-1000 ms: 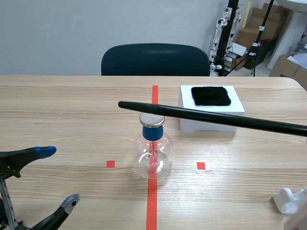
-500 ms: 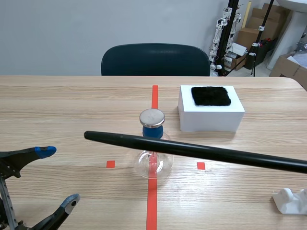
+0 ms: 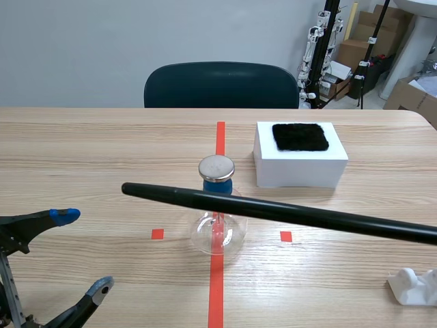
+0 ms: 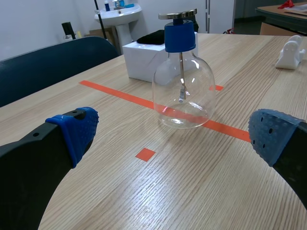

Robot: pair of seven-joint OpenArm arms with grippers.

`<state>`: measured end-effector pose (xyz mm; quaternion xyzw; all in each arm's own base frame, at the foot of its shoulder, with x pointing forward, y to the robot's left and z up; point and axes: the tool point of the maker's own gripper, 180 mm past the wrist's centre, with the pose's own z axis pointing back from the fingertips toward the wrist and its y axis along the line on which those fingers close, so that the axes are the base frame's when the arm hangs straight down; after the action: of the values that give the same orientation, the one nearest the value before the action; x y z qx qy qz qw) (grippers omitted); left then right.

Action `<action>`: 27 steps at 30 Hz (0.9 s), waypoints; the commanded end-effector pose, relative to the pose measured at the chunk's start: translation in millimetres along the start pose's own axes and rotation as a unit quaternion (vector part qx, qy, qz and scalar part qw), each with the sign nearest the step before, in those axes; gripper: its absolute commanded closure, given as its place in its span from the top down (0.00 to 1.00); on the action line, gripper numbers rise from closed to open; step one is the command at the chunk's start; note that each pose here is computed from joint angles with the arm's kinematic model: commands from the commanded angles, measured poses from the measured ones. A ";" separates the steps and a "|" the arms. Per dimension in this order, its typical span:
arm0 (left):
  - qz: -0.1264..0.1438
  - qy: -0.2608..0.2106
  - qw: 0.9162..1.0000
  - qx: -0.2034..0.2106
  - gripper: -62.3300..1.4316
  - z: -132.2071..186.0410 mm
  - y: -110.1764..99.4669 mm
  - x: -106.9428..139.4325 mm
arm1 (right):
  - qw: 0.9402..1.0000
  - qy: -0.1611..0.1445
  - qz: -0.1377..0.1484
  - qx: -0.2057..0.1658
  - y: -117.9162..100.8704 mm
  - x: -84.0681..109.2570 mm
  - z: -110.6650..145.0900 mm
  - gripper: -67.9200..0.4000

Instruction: Do the electroscope experiment. hold the rod still at the electroscope

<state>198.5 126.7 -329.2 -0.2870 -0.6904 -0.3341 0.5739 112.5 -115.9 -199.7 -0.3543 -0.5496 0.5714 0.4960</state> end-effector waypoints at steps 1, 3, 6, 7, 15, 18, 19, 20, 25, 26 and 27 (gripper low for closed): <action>-0.011 -0.014 1.000 0.007 1.00 0.2 8.5 8.1 | 1.000 -0.003 0.004 -0.017 -9.7 1.0 -1.9 0.00; -0.011 -0.014 1.000 0.007 1.00 0.2 8.5 8.1 | 1.000 -0.003 0.004 -0.017 -9.7 1.0 -1.9 0.00; -0.011 -0.014 1.000 0.007 1.00 0.2 8.5 8.1 | 1.000 -0.003 0.004 -0.017 -9.7 1.0 -1.9 0.00; -0.011 -0.014 1.000 0.007 1.00 0.2 8.5 8.1 | 1.000 -0.003 0.004 -0.017 -9.7 1.0 -1.9 0.00; -0.011 -0.014 1.000 0.007 1.00 0.2 8.5 8.1 | 1.000 -0.003 0.005 -0.019 -10.6 0.8 -2.9 0.00; -0.011 -0.014 1.000 0.007 1.00 0.2 8.5 8.1 | 1.000 -0.003 0.005 -0.019 -10.5 0.9 -2.8 0.00; -0.011 -0.014 1.000 0.007 1.00 0.2 8.5 8.1 | 1.000 -0.004 0.005 -0.019 -10.5 1.2 -2.8 0.00; -0.011 -0.014 1.000 0.007 1.00 0.2 8.5 8.2 | 1.000 -0.005 0.005 -0.019 -10.5 1.5 -2.8 0.00; -0.011 -0.014 1.000 0.007 1.00 0.2 8.5 8.1 | 1.000 -0.005 0.005 -0.019 -10.5 1.3 -2.8 0.00; -0.011 -0.014 1.000 0.007 1.00 0.2 8.5 8.1 | 1.000 -0.005 0.005 -0.019 -10.5 1.4 -2.8 0.00; -0.011 -0.014 1.000 0.007 1.00 0.2 8.5 8.1 | 1.000 -0.005 0.005 -0.019 -10.5 1.4 -2.8 0.00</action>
<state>198.5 126.7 -329.2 -0.2870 -0.6904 -0.3341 0.5739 112.4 -115.3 -199.5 -0.3534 -0.5505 0.5719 0.4949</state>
